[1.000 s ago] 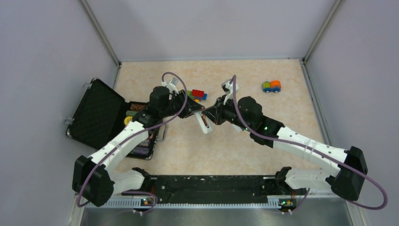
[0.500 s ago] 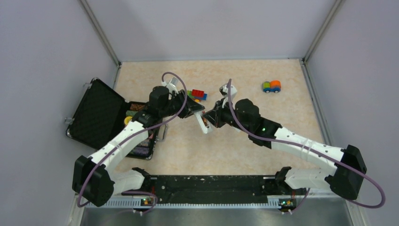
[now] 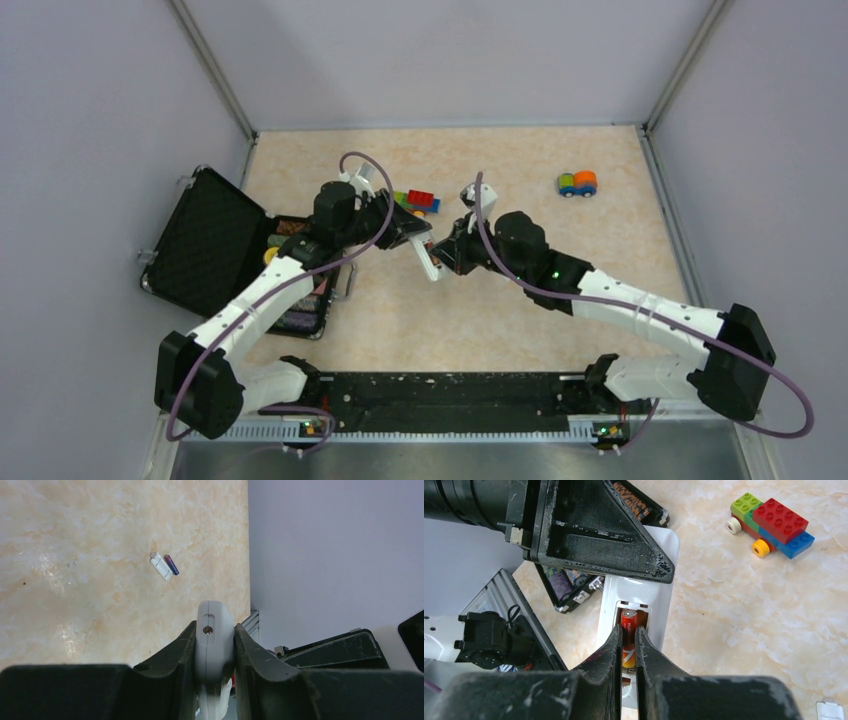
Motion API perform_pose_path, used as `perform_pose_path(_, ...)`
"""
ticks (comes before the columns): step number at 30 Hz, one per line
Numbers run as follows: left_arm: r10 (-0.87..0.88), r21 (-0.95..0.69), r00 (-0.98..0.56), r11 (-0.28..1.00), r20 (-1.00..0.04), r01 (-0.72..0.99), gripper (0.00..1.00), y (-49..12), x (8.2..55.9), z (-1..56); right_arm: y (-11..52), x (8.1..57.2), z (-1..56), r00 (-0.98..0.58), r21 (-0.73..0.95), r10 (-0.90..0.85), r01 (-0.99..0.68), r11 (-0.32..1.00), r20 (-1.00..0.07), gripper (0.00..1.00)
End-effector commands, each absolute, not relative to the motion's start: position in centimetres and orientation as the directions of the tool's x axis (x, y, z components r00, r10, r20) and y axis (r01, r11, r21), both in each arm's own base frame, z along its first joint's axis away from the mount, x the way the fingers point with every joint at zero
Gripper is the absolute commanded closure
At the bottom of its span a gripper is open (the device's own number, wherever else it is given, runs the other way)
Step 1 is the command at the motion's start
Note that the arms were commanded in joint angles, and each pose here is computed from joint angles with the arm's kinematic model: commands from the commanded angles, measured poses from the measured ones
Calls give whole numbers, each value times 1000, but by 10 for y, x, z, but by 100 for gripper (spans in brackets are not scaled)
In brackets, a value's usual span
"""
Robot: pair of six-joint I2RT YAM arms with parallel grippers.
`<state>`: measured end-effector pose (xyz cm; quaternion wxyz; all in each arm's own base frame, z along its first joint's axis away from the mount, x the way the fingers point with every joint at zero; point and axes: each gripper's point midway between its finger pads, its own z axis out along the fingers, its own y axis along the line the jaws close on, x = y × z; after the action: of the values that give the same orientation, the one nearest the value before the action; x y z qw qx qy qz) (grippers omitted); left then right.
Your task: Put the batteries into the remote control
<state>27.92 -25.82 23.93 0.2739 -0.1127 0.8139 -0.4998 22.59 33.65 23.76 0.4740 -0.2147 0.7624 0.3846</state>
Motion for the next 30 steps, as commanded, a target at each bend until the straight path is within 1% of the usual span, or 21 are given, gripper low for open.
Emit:
perform_pose_path(1,-462,-893,-811,422,-360,156,100,-261,282,264,341,221,229,-463,364,-15,-716,596,-886,93)
perform_pose_path(9,-452,-887,-815,436,-361,151,100,-260,281,258,343,225,229,-488,377,-13,-692,616,-873,85)
perform_pose_path(15,-448,-878,-816,458,-365,141,100,-256,281,251,343,227,238,-503,390,0,-671,631,-865,76)
perform_pose_path(22,-442,-873,-820,469,-364,135,100,-255,280,244,344,226,253,-502,409,26,-671,619,-864,71)
perform_pose_path(25,-440,-870,-819,474,-368,136,100,-254,280,242,343,224,262,-508,428,47,-667,610,-860,67)
perform_pose_path(28,-435,-867,-818,477,-376,144,100,-254,280,242,345,220,275,-523,463,80,-662,589,-849,58)
perform_pose_path(30,-434,-866,-818,478,-377,146,100,-254,280,241,344,219,281,-535,487,103,-650,584,-838,50)
